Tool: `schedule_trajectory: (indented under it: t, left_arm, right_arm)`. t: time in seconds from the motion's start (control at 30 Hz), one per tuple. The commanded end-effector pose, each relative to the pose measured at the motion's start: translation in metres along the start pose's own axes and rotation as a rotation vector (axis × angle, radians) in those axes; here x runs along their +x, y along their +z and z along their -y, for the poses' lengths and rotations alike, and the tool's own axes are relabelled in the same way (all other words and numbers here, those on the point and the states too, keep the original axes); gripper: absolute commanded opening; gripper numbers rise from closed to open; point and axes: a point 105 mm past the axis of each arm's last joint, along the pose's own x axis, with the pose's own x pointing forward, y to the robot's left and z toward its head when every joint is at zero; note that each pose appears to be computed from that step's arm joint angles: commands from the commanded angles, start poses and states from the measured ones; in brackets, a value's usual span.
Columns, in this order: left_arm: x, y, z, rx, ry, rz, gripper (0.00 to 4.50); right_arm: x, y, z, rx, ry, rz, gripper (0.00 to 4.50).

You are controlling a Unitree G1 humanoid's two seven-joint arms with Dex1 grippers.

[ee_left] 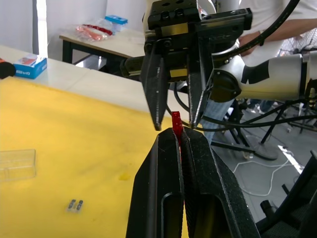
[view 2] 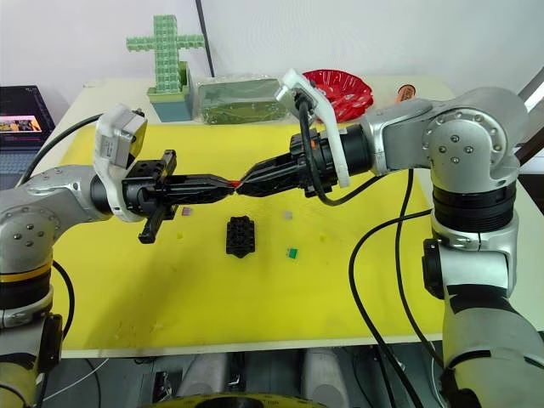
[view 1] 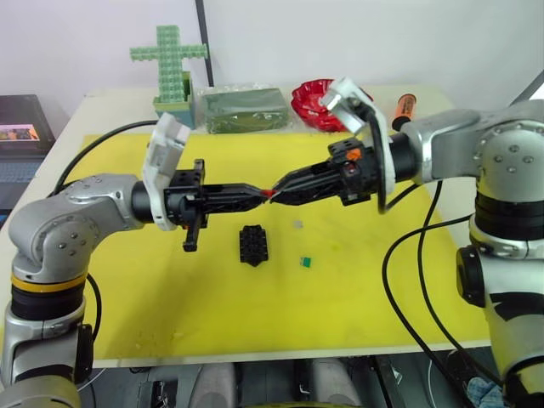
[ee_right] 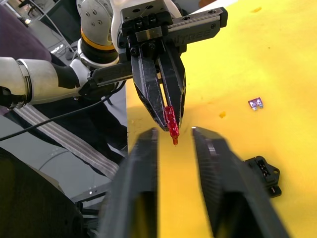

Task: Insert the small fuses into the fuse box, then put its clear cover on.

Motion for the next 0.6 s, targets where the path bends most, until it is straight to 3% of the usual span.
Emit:
schedule_trajectory:
  t: [0.03, 0.6]
  left_arm:
    - [0.0012, 0.0066, 0.0055, 0.05, -0.014, 0.003, 0.0]
    - [0.0008, 0.0051, 0.0053, 0.045, -0.01, 0.0, 0.0]
  right_arm:
    - [-0.0027, 0.0091, -0.0076, -0.041, 0.017, 0.026, 1.06]
    - [-0.0025, 0.0108, -0.0091, -0.042, 0.027, 0.038, 1.06]
